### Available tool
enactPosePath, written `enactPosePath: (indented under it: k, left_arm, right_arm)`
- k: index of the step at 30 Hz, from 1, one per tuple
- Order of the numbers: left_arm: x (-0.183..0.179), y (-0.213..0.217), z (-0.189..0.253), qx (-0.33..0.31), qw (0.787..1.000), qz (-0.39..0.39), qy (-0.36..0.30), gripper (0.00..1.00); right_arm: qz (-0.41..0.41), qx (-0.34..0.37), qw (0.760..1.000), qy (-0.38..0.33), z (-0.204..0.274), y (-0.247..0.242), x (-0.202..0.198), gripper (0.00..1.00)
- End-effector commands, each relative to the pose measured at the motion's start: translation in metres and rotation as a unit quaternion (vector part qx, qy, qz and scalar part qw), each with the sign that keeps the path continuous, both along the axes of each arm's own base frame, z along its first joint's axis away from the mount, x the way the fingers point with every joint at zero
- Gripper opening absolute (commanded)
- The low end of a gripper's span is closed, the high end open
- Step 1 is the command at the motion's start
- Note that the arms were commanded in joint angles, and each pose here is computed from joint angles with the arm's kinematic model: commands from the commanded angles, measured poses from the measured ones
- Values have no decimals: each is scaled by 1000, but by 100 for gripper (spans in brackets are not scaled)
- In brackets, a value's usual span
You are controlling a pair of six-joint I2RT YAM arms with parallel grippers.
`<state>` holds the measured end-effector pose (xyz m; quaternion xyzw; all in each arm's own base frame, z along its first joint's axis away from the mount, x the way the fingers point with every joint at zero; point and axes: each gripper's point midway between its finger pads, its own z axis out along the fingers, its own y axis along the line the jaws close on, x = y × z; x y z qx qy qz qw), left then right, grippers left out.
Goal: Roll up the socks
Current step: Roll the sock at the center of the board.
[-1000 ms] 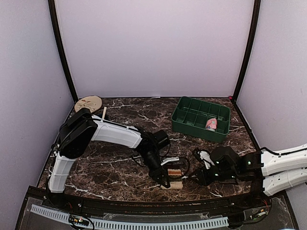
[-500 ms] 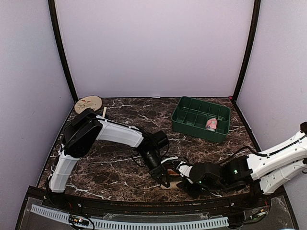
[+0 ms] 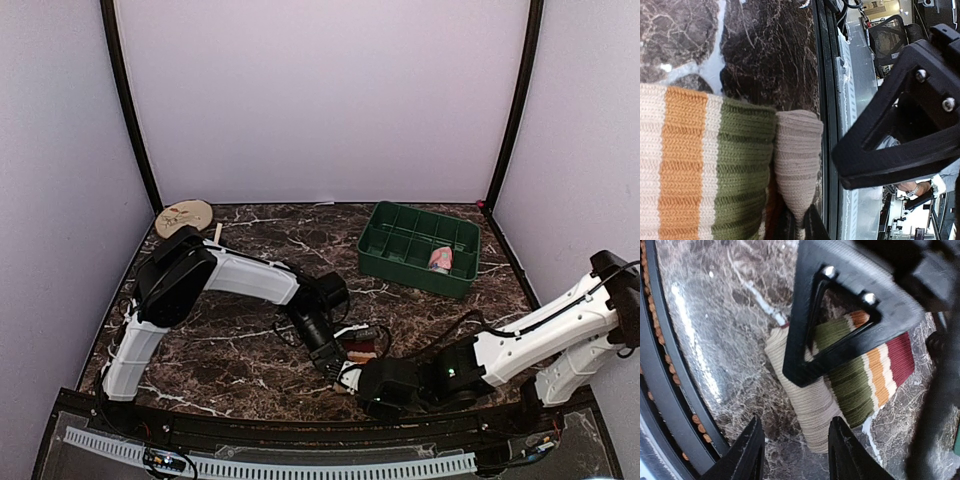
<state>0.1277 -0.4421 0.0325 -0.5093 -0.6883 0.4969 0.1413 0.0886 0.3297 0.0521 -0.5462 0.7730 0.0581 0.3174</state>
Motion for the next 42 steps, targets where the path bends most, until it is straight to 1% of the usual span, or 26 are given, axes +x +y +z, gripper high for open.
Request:
enactPosePath:
  k: [1, 16, 23, 28, 30, 37, 39, 42]
  left_arm:
    - [7, 3, -3, 13, 1000, 6, 6, 3]
    - [6, 5, -5, 12, 1000, 10, 23, 3]
    - [7, 4, -4, 11, 999, 12, 29, 3]
    - [9, 4, -5, 10, 999, 15, 31, 3]
    - [10, 4, -5, 9, 999, 16, 31, 4]
    - [12, 4, -3, 7, 999, 19, 36, 4]
    - [13, 5, -4, 7, 999, 20, 36, 5]
    - [13, 5, -3, 8, 999, 20, 36, 5]
  right_arm:
    - [25, -29, 999, -25, -3, 4, 3, 41]
    - [29, -72, 996, -47, -15, -2, 32, 41]
    - [42, -77, 995, -38, -19, -4, 35, 40]
    - [58, -79, 995, -24, -24, -5, 32, 35]
    - [64, -93, 993, -17, -35, -8, 30, 34]
    - [77, -105, 991, 0, -42, -8, 28, 29]
    - [77, -107, 991, 5, -44, -8, 28, 26]
    - [79, -108, 991, 17, -45, -7, 27, 18]
